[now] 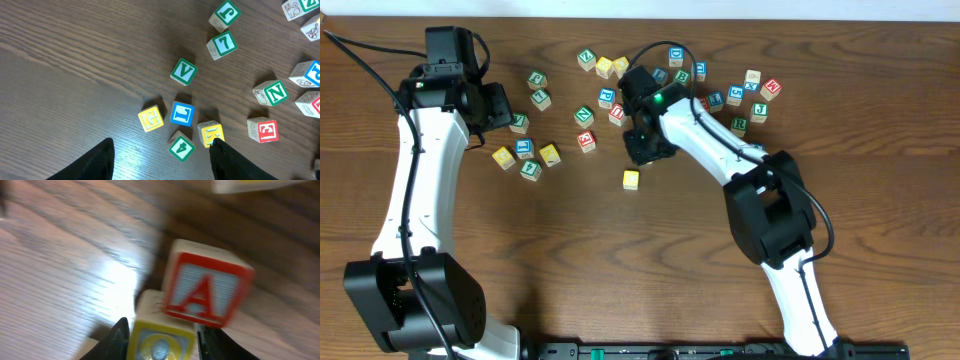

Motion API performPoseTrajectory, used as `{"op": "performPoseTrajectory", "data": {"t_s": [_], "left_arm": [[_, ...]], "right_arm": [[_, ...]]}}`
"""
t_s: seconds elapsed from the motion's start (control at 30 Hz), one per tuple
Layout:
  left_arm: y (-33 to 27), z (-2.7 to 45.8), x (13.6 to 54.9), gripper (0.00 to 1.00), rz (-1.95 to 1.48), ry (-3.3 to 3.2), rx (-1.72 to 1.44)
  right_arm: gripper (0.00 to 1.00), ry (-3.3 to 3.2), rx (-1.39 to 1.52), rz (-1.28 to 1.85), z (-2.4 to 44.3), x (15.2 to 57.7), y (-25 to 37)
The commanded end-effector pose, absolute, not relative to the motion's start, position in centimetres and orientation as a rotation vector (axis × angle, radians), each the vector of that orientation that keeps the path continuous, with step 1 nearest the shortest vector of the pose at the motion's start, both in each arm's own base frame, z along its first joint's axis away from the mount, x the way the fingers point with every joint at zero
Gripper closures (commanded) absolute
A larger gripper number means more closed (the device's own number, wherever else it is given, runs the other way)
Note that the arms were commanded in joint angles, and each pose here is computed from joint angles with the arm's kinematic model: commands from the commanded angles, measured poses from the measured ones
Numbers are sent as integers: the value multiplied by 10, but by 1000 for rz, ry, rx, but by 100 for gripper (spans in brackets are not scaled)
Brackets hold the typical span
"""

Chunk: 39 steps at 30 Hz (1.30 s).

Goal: Spell out CORL

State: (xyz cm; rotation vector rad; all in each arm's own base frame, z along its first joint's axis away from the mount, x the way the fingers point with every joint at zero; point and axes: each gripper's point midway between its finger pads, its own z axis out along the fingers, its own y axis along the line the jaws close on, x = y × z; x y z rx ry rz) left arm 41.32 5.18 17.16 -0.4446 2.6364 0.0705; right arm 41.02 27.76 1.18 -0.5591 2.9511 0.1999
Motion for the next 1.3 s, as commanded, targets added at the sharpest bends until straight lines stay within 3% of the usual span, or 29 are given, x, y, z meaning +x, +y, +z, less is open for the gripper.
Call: {"op": "performPoseTrajectory", "data": {"t_s": [0.0,0.27,0.67,1.07,1.27], "left_arm": [[54,183,412,39,77,2606,-453],[54,184,412,39,77,2605,-453],[54,184,412,39,77,2605,-453],[54,184,412,39,77,2605,-453],[54,184,412,39,77,2605,-453]], "right_arm": [[62,2974,-616,153,3,412,258],[62,3047,-600,193,3,401,250],[82,3111,-393,304,20,395,263],[82,3204,-339,189,25,365,265],[78,3176,-217,22,23,364,262]]}}
